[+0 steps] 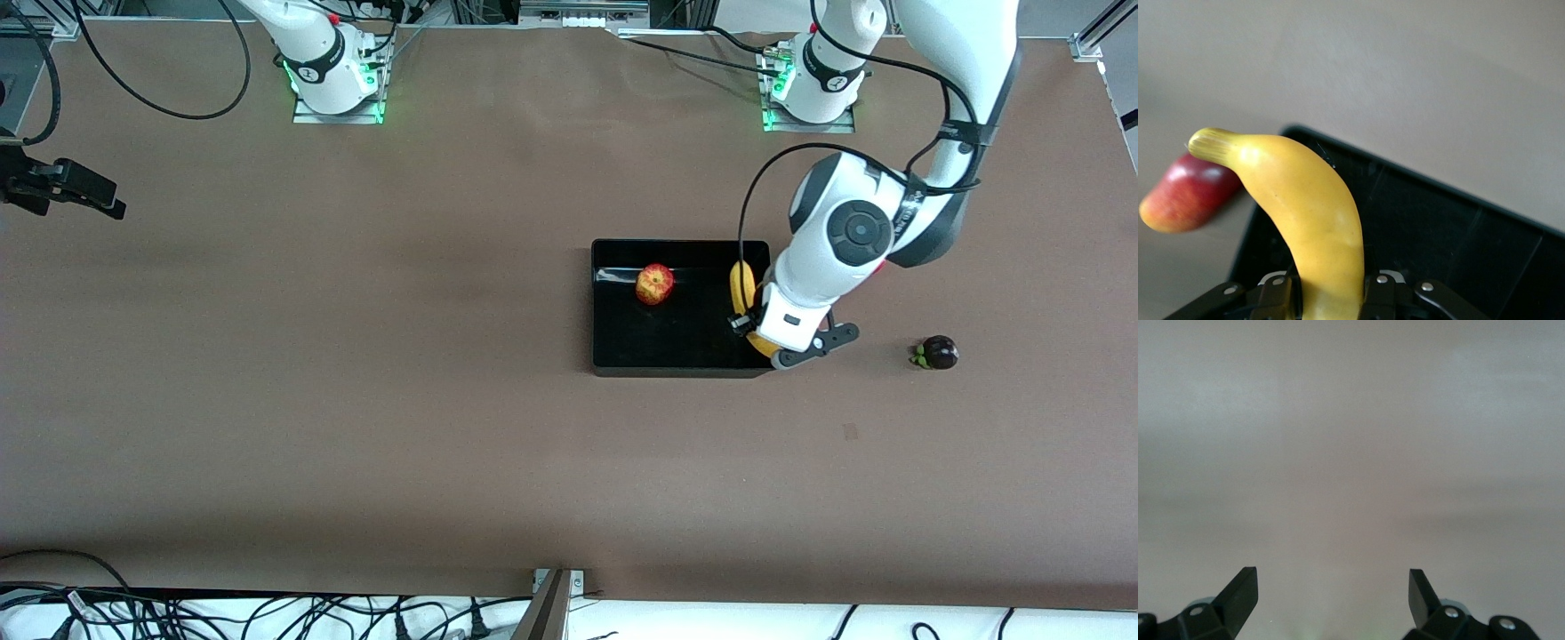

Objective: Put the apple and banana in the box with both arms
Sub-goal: 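Lift the banana and carry it over the box with the left gripper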

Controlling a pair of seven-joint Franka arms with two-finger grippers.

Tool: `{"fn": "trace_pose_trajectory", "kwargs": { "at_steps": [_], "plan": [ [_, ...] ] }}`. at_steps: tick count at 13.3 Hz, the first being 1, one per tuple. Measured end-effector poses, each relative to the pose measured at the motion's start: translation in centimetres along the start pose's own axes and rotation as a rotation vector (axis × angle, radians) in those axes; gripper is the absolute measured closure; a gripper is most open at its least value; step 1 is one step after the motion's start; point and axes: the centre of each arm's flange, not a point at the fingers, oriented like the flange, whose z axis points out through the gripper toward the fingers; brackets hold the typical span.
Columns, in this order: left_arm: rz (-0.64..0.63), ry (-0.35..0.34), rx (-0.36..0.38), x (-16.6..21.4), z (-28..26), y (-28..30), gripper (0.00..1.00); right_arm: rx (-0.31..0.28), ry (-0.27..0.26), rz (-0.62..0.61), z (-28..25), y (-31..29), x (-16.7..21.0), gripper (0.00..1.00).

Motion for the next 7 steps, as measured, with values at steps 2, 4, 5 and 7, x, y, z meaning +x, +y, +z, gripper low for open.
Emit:
{"fn": "trace_pose_trajectory", "kwargs": {
  "at_steps": [2,4,5,7],
  "plan": [
    [0.001,-0.010,0.010,-1.6,0.8,0.9,0.66,0.000,0.000,0.000,0.0,0.0,0.0,0.00],
    [-0.009,-0.018,0.016,-2.7,2.1,1.1,0.66,0.000,0.000,0.000,0.0,0.0,0.0,0.00],
    [-0.018,-0.020,0.015,-3.1,3.1,1.2,0.66,0.000,0.000,0.000,0.0,0.0,0.0,0.00],
    [-0.033,-0.030,0.012,-3.8,5.6,1.5,0.66,0.000,0.000,0.000,0.0,0.0,0.0,0.00]
  ]
}}
